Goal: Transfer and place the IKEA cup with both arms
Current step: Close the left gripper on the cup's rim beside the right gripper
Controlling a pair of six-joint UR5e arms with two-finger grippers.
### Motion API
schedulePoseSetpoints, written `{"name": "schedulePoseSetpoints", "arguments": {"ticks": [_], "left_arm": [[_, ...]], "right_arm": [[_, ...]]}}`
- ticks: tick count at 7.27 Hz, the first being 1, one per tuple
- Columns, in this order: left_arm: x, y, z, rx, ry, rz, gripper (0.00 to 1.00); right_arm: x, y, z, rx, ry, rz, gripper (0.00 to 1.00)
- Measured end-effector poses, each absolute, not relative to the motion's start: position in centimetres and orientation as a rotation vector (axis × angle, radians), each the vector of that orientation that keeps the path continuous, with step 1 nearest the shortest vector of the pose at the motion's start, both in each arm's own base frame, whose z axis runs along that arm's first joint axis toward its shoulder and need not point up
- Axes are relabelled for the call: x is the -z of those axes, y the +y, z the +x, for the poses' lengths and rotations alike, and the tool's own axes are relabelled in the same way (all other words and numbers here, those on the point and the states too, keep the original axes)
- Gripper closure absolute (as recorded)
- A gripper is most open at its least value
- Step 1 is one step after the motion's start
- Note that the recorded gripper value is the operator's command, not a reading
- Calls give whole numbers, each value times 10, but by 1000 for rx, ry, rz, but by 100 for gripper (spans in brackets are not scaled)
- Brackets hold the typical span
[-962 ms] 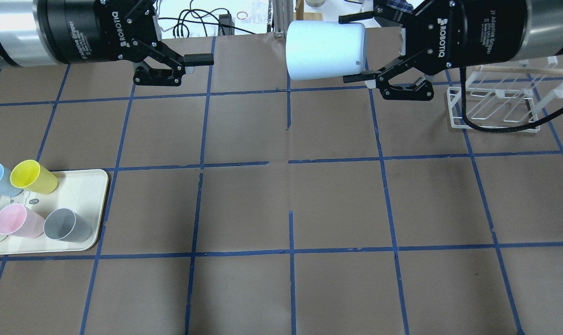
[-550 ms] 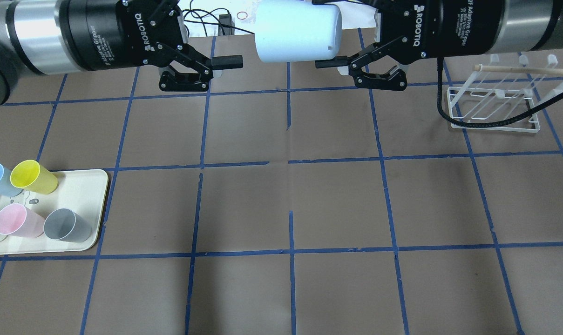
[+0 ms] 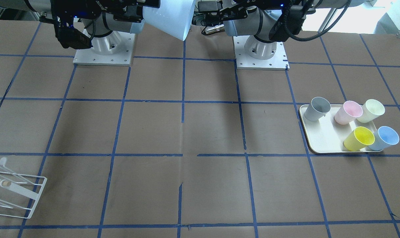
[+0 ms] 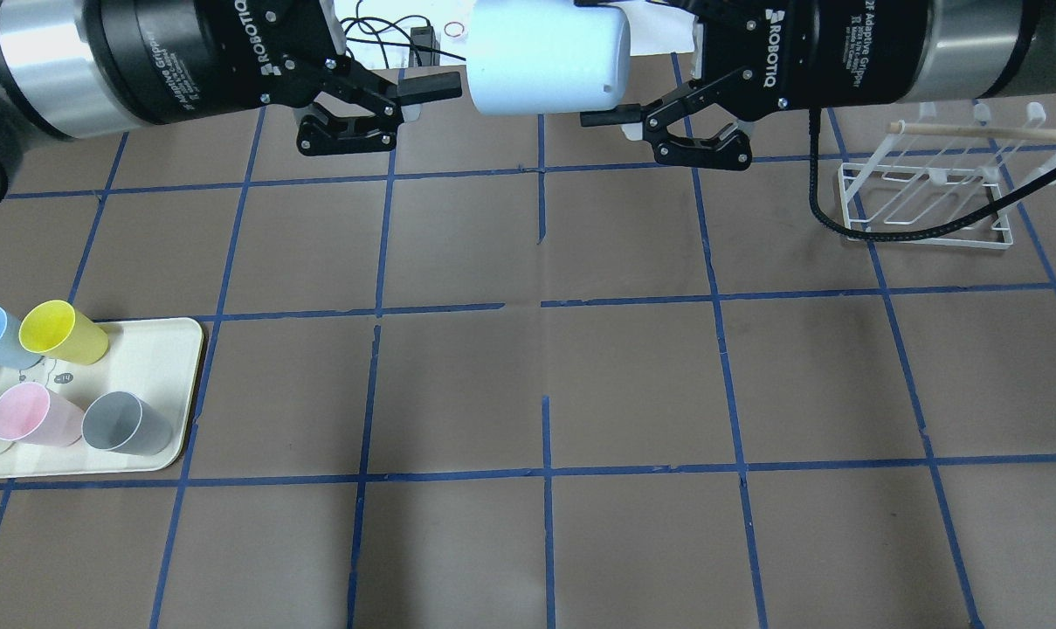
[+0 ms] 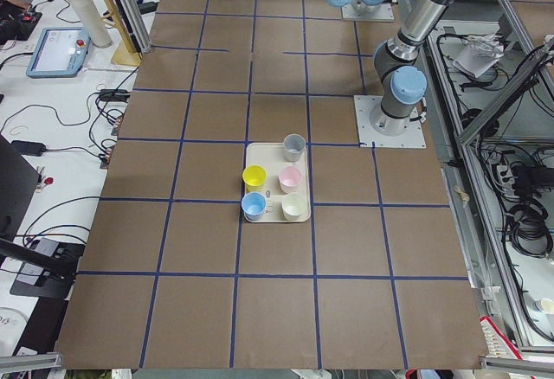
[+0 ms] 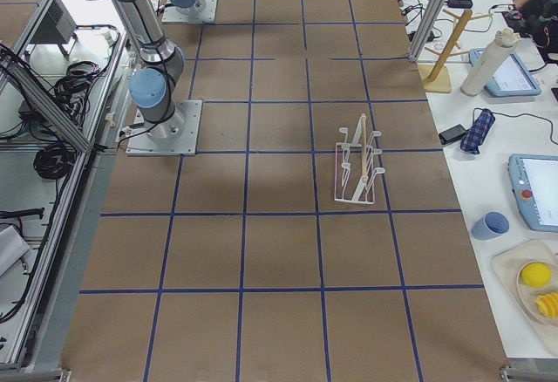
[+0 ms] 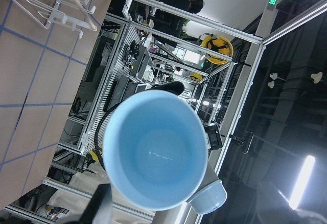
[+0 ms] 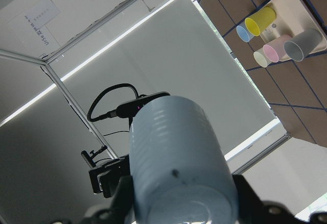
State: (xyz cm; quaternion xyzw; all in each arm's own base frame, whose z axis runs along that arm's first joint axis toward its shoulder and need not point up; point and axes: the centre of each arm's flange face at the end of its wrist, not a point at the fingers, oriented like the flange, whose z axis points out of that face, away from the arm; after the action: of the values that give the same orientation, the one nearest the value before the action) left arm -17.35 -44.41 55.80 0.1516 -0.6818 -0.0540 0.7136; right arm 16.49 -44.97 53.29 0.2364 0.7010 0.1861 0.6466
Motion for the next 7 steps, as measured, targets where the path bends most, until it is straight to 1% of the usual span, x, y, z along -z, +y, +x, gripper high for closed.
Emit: {"name": "schedulePoseSetpoints", "arguments": {"ticks": [2, 4, 5, 6, 7], "left_arm": [[-557, -450, -174, 48, -1514, 260, 0], [-547, -445, -177, 39, -1525, 240, 2], [-543, -442, -178, 43, -1527, 241, 23], [-542, -441, -179, 43, -1528, 240, 53], [-542, -439, -180, 44, -1527, 239, 63]], "right_arm": [[-531, -445, 180, -448, 1600, 515, 70], [-530, -444, 186, -455, 1599, 507, 68], [-530, -444, 186, -455, 1599, 506, 68], [-530, -444, 187, -456, 1599, 506, 68], [-530, -444, 187, -456, 1599, 506, 68]]}}
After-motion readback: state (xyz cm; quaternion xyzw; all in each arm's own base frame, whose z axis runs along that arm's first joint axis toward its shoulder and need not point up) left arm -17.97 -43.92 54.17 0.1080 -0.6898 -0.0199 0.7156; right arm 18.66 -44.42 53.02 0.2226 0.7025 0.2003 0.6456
